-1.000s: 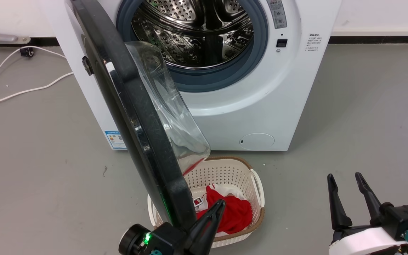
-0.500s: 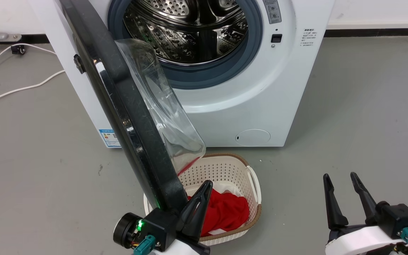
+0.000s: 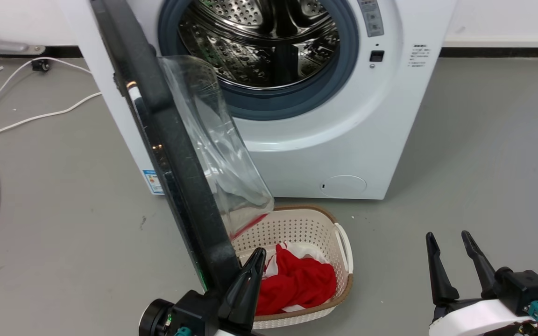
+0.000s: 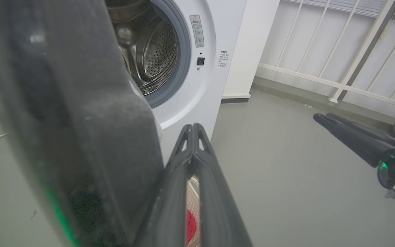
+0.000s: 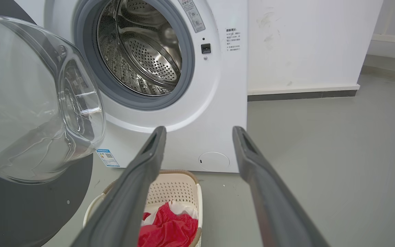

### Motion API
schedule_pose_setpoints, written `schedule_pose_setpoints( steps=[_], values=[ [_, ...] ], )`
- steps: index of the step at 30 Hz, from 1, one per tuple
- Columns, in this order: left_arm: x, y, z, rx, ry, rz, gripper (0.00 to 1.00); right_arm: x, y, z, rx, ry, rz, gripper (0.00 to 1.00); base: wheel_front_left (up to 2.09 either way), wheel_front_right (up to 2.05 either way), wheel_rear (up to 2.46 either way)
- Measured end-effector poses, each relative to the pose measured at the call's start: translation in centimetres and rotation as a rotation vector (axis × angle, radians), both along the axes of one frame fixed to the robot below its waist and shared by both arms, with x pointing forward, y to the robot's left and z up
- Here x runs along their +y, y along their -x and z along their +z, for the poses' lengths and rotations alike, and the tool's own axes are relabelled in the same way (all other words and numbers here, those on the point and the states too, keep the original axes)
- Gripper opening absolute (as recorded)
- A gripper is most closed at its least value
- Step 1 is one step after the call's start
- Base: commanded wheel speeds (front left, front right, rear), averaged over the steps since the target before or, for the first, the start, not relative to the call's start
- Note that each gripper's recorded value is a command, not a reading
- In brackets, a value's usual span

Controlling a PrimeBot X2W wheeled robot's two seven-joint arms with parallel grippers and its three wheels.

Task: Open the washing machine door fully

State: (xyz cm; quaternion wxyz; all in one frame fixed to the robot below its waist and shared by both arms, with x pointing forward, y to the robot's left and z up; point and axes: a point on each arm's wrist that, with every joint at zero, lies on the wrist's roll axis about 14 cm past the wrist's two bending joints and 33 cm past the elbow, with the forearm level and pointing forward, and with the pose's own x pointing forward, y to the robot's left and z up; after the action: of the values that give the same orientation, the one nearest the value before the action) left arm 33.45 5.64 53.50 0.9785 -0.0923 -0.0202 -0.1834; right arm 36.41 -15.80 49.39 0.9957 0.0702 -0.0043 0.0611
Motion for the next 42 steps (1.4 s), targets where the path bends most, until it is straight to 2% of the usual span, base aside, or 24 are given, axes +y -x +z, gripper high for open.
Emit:
schedule_pose_setpoints(
  steps=[11,22,33,42],
  values=[
    [4.7,2.1,-0.1,0.012,0.004,0.181,0.0,5.1,-1.9,0.7,-0.02,-0.005,0.154,1.0,0.0,0.0,0.0],
    [11.8,4.1,-0.4,0.009,-0.043,0.436,0.0,9.9,-3.2,0.8,-0.021,-0.002,0.293,1.0,0.0,0.0,0.0],
    [18.7,3.8,0.0,-0.007,-0.094,0.623,0.0,11.4,-4.4,-0.1,0.005,-0.015,0.329,1.0,0.0,0.0,0.0],
    [25.5,3.3,0.3,-0.02,-0.132,0.795,0.0,11.0,-5.2,-0.7,0.013,0.004,0.317,1.0,0.0,0.0,0.0]
  ],
)
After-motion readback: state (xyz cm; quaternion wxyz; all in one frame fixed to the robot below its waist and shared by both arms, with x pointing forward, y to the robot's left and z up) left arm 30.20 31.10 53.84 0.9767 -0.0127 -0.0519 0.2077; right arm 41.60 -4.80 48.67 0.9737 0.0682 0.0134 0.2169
